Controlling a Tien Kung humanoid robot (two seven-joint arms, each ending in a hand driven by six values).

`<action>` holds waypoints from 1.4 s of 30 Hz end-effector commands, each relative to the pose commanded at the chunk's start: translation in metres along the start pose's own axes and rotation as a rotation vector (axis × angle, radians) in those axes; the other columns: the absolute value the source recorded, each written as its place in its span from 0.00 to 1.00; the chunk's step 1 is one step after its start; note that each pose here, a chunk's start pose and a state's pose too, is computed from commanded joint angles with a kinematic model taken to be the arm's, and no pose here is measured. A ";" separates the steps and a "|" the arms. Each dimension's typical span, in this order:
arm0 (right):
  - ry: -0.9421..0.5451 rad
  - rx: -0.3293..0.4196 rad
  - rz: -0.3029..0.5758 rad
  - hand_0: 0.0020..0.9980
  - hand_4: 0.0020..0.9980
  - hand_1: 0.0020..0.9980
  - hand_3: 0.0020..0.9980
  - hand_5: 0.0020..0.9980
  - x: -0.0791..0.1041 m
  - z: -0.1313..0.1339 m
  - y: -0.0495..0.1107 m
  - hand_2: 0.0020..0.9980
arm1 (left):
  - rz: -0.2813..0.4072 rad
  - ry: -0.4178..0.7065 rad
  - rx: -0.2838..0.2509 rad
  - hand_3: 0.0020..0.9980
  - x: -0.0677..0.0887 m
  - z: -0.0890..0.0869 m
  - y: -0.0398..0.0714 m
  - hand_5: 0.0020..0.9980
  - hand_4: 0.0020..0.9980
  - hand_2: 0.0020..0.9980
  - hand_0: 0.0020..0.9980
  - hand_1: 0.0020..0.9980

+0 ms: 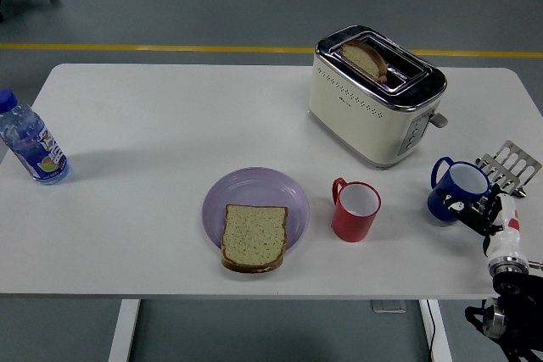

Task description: Pick up the cup,pour liquid into bread,place the cup on the desk

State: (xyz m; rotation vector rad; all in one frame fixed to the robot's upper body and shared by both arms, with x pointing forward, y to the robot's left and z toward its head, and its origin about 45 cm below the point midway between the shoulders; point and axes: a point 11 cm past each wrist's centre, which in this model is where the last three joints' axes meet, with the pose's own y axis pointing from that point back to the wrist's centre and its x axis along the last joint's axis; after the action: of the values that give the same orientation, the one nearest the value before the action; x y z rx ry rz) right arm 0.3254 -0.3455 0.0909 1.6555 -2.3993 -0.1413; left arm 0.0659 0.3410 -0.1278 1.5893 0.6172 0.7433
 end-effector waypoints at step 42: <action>0.110 0.140 -0.137 0.25 0.88 0.25 0.54 0.00 -0.022 -0.135 0.030 0.43 | 0.004 -0.004 0.000 0.63 0.002 0.000 0.000 1.00 0.39 0.74 0.67 0.74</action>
State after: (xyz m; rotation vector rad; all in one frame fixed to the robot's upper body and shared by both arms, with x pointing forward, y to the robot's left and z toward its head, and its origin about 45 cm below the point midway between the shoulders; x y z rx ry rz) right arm 0.3373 -0.3084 0.2248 1.8379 -2.2617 0.0960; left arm 0.0676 0.3426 -0.1273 1.5917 0.6111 0.7429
